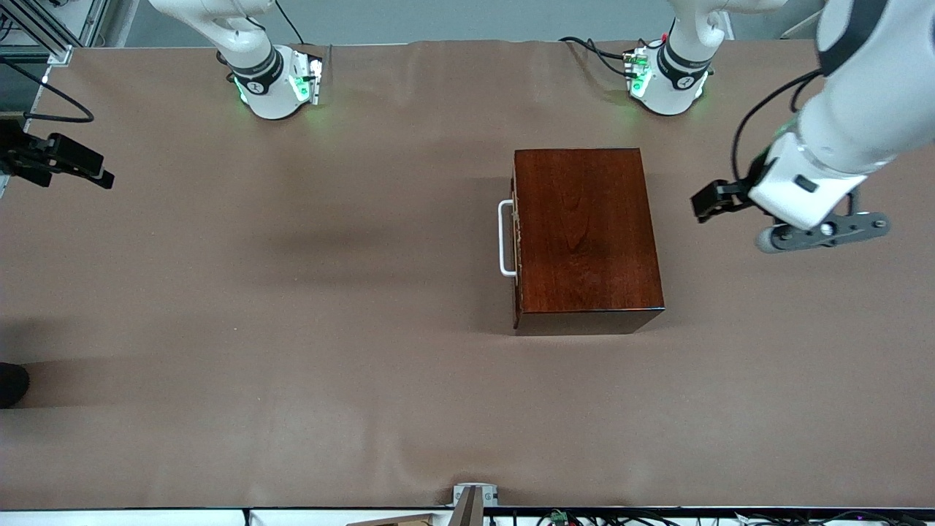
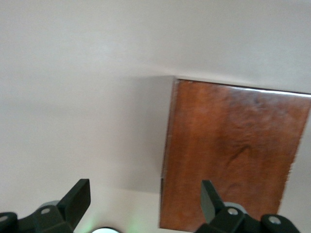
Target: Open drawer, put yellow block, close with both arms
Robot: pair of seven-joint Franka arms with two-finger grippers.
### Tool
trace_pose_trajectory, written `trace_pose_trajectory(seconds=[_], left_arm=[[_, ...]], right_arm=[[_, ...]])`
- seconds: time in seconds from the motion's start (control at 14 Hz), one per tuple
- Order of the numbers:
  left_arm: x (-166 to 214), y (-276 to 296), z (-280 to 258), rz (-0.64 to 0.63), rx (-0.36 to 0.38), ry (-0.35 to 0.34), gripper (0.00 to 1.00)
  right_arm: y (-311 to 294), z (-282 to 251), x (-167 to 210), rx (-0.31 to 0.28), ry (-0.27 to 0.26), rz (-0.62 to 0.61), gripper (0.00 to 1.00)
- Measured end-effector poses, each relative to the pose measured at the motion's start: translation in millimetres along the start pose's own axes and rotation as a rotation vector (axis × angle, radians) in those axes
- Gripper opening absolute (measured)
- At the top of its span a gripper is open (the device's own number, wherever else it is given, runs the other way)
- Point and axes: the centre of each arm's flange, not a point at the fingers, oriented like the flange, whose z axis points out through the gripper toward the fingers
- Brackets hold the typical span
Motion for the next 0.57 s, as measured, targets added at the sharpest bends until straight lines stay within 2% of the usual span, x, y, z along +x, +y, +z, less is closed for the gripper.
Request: trace_pose_trajectory(seconds=[0.21, 0.57], left_arm=[[1.4, -47.2, 4.8, 0.001, -0.001, -0.012, 1.0], [-14.7, -75.5, 2.1, 0.107, -0.013, 0.047, 1.0]], right_arm=[[-0.1, -0.2, 0.0, 0.0, 0.001, 0.0, 1.0], [-0.3, -1.9, -0.1, 0.0, 0.005, -0.001, 1.0]])
